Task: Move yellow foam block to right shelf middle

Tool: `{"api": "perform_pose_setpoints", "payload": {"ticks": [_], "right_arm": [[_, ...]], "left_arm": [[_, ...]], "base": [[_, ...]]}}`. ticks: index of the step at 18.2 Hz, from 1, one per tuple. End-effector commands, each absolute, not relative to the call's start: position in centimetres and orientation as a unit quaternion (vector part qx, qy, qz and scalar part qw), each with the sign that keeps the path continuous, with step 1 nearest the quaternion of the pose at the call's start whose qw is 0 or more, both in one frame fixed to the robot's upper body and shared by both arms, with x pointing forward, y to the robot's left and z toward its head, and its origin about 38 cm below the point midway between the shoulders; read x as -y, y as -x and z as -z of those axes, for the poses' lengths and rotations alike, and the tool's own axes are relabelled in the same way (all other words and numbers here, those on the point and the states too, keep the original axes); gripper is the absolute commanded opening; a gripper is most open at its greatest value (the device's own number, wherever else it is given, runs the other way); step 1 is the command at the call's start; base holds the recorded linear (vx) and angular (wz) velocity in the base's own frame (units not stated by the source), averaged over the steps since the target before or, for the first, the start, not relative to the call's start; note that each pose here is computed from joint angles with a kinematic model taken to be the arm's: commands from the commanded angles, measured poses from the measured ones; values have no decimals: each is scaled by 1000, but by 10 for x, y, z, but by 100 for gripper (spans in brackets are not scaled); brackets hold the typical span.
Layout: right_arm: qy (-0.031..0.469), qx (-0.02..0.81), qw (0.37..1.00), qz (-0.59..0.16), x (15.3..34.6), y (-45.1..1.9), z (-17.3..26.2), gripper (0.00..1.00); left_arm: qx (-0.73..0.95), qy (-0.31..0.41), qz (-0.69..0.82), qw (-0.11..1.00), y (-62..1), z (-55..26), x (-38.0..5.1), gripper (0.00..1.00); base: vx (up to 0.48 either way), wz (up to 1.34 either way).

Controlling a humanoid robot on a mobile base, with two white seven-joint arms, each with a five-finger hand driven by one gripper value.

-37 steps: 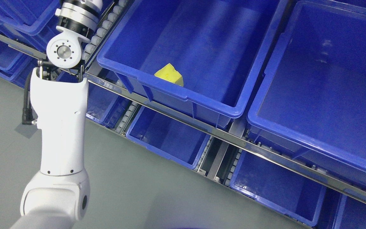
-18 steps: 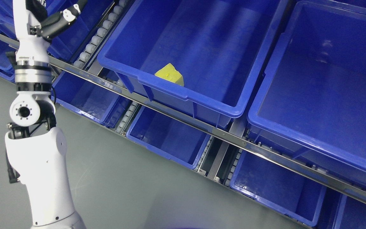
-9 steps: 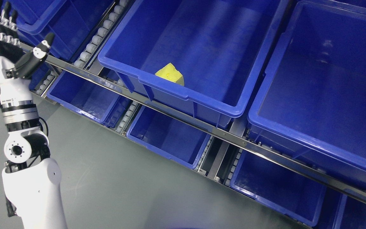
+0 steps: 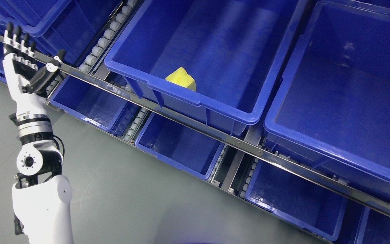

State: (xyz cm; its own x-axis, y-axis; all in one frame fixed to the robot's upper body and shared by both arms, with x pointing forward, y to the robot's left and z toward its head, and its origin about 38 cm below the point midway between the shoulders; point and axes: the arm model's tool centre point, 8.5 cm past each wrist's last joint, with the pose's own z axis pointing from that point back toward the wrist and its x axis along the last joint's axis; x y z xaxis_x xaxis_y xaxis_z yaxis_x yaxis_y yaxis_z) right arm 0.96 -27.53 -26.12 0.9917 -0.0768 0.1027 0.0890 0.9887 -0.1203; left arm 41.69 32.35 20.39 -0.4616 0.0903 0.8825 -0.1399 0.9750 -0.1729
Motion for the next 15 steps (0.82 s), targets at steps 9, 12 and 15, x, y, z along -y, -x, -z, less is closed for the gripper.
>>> {"api": "perform_pose_setpoints", "payload": {"ticks": [9, 12, 15], "right_arm": [[72, 52, 995, 40, 287, -8, 260, 100], [72, 52, 995, 40, 287, -8, 260, 100], [72, 52, 995, 40, 287, -8, 260, 100]], "left_arm": [[856, 113, -77, 498, -416, -194, -275, 100], [847, 97, -96, 514, -415, -185, -283, 100], [816, 78, -126, 559, -418, -174, -300, 100]], "base": [[0, 0], [0, 0], [0, 0]]}}
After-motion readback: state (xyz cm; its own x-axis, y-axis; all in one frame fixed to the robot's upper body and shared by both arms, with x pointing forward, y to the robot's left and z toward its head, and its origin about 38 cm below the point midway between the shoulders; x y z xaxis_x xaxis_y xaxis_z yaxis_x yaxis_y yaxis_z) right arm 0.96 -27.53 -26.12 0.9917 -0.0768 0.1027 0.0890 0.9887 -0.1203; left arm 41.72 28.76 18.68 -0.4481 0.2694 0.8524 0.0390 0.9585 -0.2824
